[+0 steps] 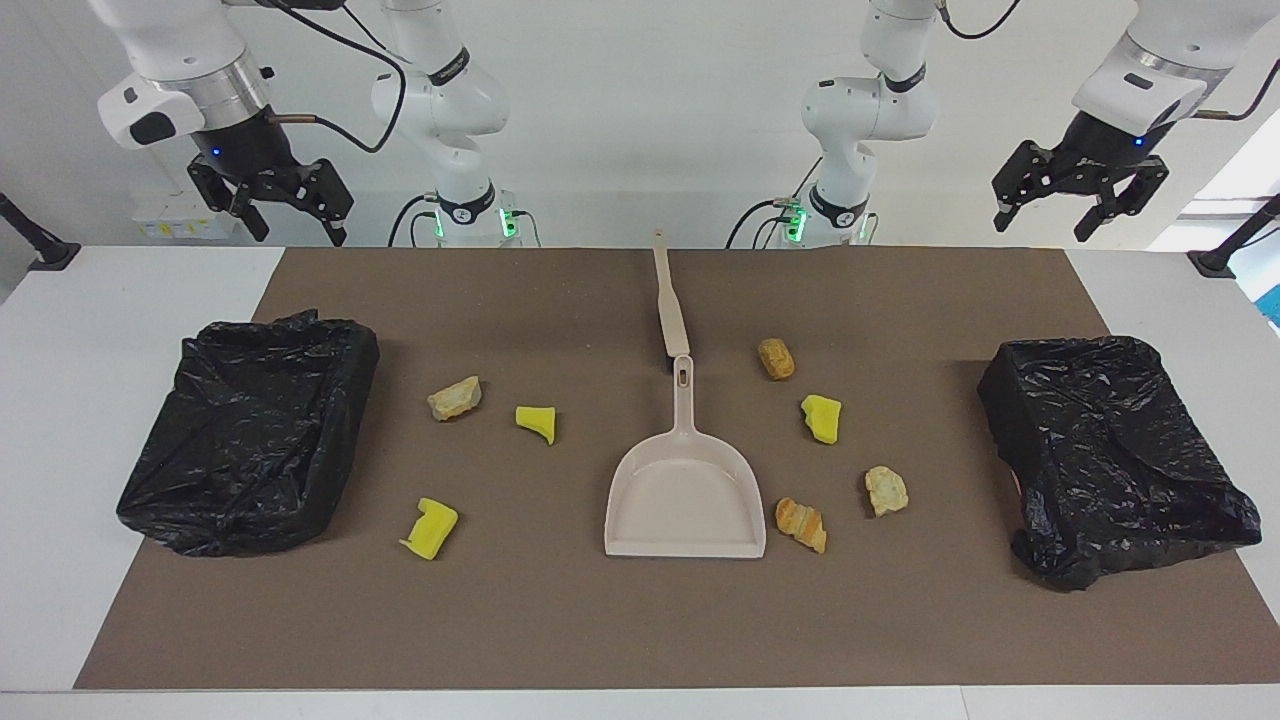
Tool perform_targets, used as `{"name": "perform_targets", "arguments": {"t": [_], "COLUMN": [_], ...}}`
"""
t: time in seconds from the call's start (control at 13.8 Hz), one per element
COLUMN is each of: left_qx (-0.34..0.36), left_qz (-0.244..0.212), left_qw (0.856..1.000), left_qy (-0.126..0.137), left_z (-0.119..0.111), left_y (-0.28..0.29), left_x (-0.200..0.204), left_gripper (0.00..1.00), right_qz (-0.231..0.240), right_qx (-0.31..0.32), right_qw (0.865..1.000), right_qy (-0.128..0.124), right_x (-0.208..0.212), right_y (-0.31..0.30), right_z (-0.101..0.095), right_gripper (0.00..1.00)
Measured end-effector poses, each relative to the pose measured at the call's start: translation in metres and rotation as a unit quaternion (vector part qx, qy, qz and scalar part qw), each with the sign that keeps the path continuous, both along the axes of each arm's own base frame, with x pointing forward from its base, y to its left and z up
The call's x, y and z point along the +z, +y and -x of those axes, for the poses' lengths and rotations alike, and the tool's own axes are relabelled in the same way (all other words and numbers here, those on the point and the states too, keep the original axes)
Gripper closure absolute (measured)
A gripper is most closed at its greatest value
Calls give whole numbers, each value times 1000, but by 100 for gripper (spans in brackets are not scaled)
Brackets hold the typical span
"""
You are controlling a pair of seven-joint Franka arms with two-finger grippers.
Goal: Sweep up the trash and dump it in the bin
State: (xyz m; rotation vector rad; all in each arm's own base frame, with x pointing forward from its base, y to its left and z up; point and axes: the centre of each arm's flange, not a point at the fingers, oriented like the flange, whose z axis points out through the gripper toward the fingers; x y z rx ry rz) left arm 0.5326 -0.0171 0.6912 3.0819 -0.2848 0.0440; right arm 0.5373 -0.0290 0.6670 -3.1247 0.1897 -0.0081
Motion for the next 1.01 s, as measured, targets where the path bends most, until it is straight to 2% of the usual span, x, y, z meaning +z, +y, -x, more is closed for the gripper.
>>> {"name": "perform_targets", "arguments": {"t": [1.01], "left_qx": [5], "left_qz": [0], "left_qw": [1000], "left_qy": [1], "left_z": [0], "left_y": [6], "left_x": [0], "left_gripper": [0], "right_qz": [0], "right_qx": [1], "right_qw": [1000], "right_qy": [0], "right_x": [0], "right_y": [1], "right_z": [0], "right_gripper": [0]}}
